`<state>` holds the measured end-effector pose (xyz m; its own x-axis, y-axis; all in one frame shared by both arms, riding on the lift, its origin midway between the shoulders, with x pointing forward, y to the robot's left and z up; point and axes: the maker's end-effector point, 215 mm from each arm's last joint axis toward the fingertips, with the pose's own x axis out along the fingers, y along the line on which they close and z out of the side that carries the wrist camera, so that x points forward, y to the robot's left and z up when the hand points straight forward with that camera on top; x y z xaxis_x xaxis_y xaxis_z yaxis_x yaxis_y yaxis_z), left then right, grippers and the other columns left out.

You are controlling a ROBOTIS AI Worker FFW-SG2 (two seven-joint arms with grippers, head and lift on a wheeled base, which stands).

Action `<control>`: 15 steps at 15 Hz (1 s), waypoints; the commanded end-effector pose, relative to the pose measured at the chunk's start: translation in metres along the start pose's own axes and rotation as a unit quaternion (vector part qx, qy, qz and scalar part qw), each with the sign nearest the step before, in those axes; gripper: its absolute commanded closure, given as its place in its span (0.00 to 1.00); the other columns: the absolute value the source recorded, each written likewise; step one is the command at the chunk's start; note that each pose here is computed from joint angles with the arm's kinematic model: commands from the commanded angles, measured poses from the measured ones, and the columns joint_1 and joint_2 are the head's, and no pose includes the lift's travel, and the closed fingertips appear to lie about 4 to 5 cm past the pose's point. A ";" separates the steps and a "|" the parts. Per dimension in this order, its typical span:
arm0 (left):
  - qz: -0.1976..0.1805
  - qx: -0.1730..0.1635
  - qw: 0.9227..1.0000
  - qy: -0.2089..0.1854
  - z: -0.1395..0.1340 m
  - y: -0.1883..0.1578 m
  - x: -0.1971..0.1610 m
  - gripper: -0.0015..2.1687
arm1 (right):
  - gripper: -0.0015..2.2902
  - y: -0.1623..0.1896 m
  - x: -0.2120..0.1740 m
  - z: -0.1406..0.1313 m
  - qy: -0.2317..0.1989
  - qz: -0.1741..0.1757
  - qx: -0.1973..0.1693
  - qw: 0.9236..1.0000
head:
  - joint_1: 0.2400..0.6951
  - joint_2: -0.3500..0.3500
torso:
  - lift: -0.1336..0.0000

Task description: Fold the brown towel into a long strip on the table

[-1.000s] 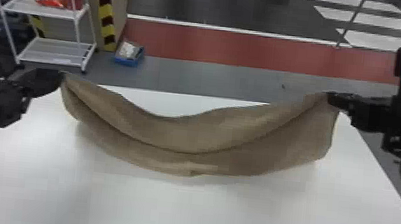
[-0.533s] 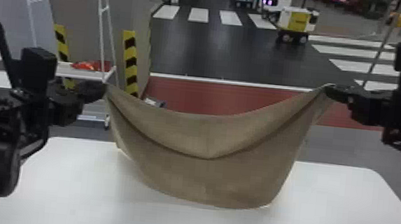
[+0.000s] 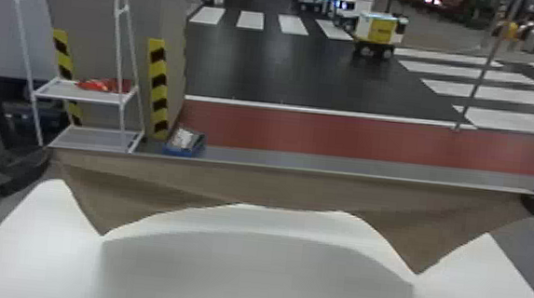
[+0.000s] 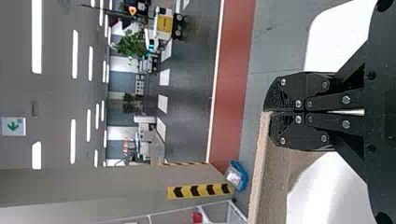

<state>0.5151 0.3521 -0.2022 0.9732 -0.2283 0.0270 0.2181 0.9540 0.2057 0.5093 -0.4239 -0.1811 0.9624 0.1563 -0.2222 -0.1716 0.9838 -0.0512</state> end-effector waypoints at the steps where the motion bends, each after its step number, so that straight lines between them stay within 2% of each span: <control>1: -0.018 0.030 0.999 -0.018 -0.039 -0.033 -0.047 0.79 | 0.88 0.013 -0.036 -0.050 0.018 0.028 -0.046 0.998 | 0.70 0.39 | 0.10; 2: -0.031 0.038 0.998 -0.026 -0.058 -0.048 -0.060 0.79 | 0.88 0.027 -0.044 -0.072 0.031 0.059 -0.066 0.996 | 0.78 0.38 | 0.10; 4: -0.052 0.071 0.995 -0.050 -0.085 -0.070 -0.090 0.79 | 0.88 0.064 -0.066 -0.112 0.062 0.142 -0.099 0.983 | 0.95 0.37 | 0.10; 5: -0.063 0.084 0.993 -0.055 -0.096 -0.077 -0.106 0.79 | 0.88 0.080 -0.078 -0.131 0.078 0.180 -0.112 0.974 | 1.00 0.38 | 0.10; 6: -0.073 0.097 0.991 -0.061 -0.102 -0.083 -0.119 0.79 | 0.88 0.088 -0.090 -0.146 0.090 0.201 -0.123 0.968 | 1.00 0.40 | 0.10; 9: -0.075 0.112 0.989 -0.061 -0.115 -0.080 -0.138 0.79 | 0.88 0.094 -0.122 -0.171 0.112 0.230 -0.142 0.956 | 1.00 0.41 | 0.10; 11: -0.065 0.120 0.989 -0.053 -0.122 -0.068 -0.149 0.79 | 0.88 0.093 -0.131 -0.174 0.116 0.239 -0.144 0.953 | 1.00 0.42 | 0.10; 13: -0.065 0.126 0.989 -0.044 -0.128 -0.062 -0.154 0.79 | 0.88 0.080 -0.137 -0.174 0.121 0.223 -0.152 0.955 | 1.00 0.44 | 0.10; 15: -0.082 0.122 0.989 -0.026 -0.144 -0.064 -0.161 0.79 | 0.88 0.054 -0.151 -0.176 0.130 0.198 -0.174 0.956 | 1.00 0.43 | 0.10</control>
<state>0.3583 0.3511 -0.3506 0.9188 -0.3920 0.0463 0.3316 0.8301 0.4482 0.3242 -0.3916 -0.3230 0.7180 0.4736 -0.5100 -0.6310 0.7521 -0.1901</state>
